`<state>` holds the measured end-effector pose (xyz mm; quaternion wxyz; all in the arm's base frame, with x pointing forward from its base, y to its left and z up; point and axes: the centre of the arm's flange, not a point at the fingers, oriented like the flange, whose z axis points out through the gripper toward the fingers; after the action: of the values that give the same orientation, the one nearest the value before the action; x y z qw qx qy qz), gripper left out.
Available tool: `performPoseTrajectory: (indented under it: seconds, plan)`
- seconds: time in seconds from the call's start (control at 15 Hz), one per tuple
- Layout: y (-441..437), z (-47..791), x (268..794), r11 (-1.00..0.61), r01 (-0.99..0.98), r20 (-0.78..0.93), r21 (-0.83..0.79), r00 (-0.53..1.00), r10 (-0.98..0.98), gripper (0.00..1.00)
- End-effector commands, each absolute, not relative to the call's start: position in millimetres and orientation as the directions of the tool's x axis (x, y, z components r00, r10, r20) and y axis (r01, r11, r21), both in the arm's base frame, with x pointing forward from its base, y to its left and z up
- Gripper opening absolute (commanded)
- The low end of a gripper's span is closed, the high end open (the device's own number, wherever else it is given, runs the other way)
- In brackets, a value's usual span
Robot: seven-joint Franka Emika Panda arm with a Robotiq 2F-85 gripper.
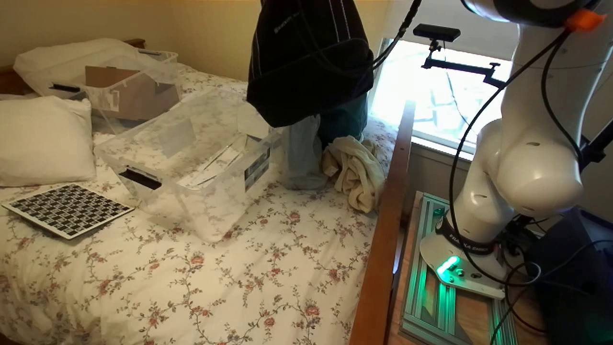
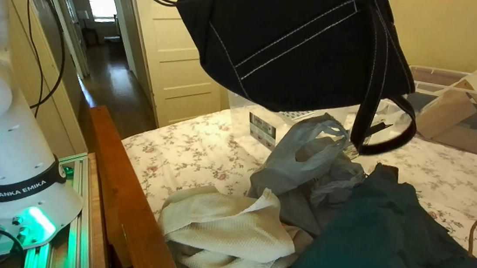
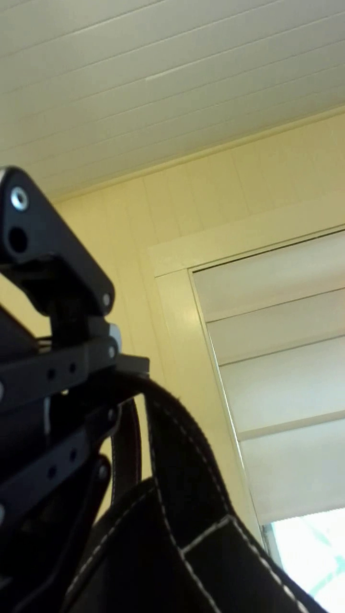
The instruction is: Remove the black bag from the clear container.
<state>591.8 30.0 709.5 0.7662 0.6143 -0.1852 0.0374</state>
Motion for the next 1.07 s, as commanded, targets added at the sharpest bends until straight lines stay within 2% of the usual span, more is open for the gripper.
performPoseTrajectory:
  seconds: [0.0, 0.4, 1.0]
  plan:
    - [32.5, 755.4, 588.6, 0.330, -0.296, 0.370, 0.896, 0.910, -0.187, 0.01]
    - [79.6, 783.2, 567.6, 0.444, -0.328, 0.434, 0.834, 0.886, -0.161, 0.01]
    - [175.4, 790.5, 536.7, 0.365, -0.296, 0.336, 0.883, 0.941, -0.049, 0.01]
